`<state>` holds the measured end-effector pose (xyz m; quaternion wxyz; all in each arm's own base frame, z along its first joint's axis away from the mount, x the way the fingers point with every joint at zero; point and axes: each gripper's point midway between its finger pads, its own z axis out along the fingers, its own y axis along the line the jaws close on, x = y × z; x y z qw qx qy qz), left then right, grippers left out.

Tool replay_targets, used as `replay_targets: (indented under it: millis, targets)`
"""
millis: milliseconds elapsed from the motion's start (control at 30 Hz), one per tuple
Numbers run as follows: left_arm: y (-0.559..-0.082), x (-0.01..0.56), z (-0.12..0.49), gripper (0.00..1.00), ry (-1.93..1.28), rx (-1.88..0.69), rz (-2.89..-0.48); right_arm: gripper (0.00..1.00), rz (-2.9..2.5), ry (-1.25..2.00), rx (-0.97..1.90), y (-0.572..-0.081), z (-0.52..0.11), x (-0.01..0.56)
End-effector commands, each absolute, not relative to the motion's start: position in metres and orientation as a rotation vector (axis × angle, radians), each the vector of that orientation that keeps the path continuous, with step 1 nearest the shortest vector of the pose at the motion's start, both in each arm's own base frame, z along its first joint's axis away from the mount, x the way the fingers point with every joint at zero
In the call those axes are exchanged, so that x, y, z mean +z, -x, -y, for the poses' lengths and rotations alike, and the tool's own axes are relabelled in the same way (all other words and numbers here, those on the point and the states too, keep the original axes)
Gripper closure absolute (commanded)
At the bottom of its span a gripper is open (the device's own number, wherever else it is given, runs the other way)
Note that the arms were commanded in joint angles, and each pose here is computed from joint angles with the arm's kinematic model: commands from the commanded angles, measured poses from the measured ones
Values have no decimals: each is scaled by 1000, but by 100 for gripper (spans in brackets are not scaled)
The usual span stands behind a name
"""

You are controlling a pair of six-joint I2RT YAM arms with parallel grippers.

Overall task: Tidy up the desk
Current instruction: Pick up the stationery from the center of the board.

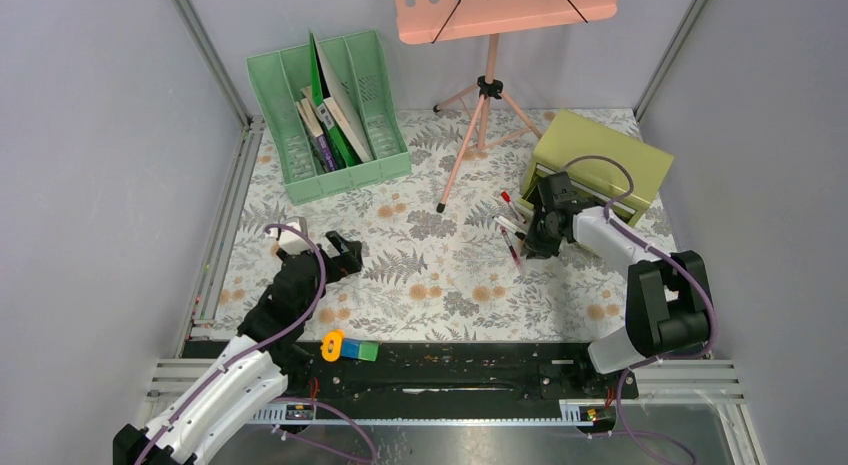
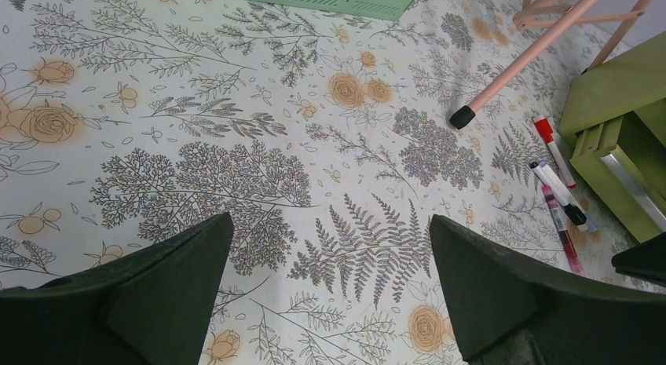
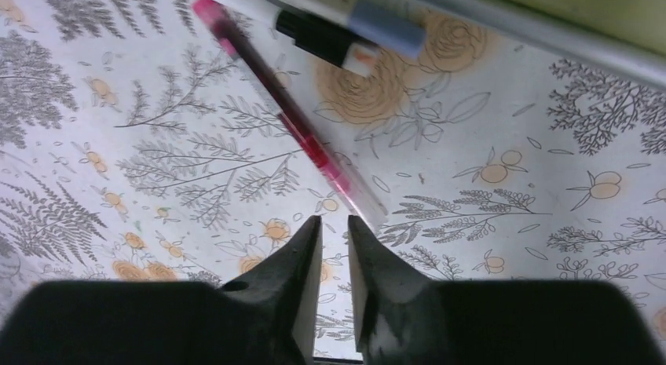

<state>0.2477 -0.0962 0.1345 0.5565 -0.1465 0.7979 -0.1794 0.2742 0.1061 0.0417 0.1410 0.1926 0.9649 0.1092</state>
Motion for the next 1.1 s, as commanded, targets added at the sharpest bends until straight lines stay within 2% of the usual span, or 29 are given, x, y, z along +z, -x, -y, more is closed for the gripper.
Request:
replay_targets:
  millis: [0,67,200,433,733,1067]
  targets:
    - [-252,146,101,1,336,-460,-1838,68,-2773,-404,222,-283,-106,65]
    - [-252,146,101,1,334,-461,-1839,58,-2788,-374,185,-286,-106,64]
    - [-252,146,101,1,333,-462,-1838,47,-2837,-342,123,-289,-107,55]
    - [-252,145,101,1,333,-459,-1841,46,-2940,-290,72,-289,-116,34]
    - [-252,145,101,1,333,-460,-1839,62,-3044,-190,-41,-287,-123,15]
    - [-252,145,100,1,338,-461,-1837,95,-3086,-90,-122,-280,-125,6]
